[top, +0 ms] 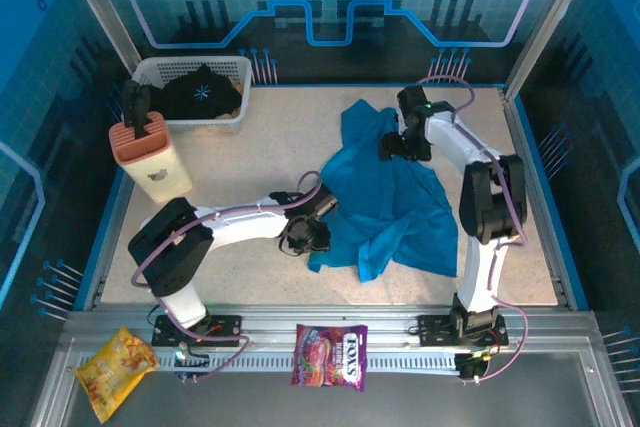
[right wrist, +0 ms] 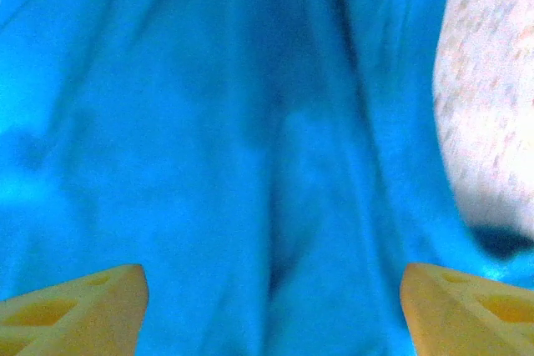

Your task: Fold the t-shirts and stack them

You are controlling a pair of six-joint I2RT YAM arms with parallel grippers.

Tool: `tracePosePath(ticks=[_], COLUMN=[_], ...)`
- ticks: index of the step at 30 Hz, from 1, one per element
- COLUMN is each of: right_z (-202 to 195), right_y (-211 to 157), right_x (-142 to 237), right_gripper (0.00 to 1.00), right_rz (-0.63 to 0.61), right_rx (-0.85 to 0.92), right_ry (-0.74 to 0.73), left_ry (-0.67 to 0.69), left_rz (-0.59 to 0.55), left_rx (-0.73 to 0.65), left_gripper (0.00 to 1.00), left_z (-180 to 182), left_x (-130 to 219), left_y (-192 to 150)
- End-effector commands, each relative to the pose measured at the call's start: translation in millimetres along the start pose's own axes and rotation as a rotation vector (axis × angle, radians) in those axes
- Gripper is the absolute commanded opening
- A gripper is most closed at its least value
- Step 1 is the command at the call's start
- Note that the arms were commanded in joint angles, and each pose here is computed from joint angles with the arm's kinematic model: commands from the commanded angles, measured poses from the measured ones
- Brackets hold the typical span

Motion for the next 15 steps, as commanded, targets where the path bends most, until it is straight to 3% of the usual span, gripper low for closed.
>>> tracePosePath(ticks=[1,2,7,8,12,13,15], right_z=[-24,-27,-38,-41,-51,-55,-63], right_y=[20,24,32,32,30,30,27], right_x=[-21,-30,-71,-76,-82,-78,-68], right_gripper=[0.8,0.78,0.61,0.54,0.09,0.03,0.0], right_rz=[0.028,0.044,0.112,0.119,0.143,0.136,0.119], right_rx=[0.012,0.01,-0.013,-0.021,-0.072,-0.085,-0.107], right_ry=[-0.097,-0.102,-0.1,-0.1,-0.093,-0.094,-0.104], left_ry=[-0.019,-0.005,0.096,0.113,0.178,0.204,0.265], left_rz=[0.017,0.012,-0.064,-0.08,-0.159,-0.183,-0.235], left_rx=[0.021,0.023,0.029,0.029,0.026,0.018,-0.005], left_gripper=[0.05,0.0,0.0,0.0,0.0,0.0,0.0], left_z=[-2,0,19,22,35,39,47], left_x=[-13,-14,1,5,29,37,56], left_y=[-2,-2,9,11,29,36,54])
Point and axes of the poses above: each hand's point on the last joint's axis, 136 mm out from that joint toward the fingers, its own x axis back along the fingers, its own z axis along the line the jaws close on, y = z × x, the point moved 1 cm from there along x, back along the fingers
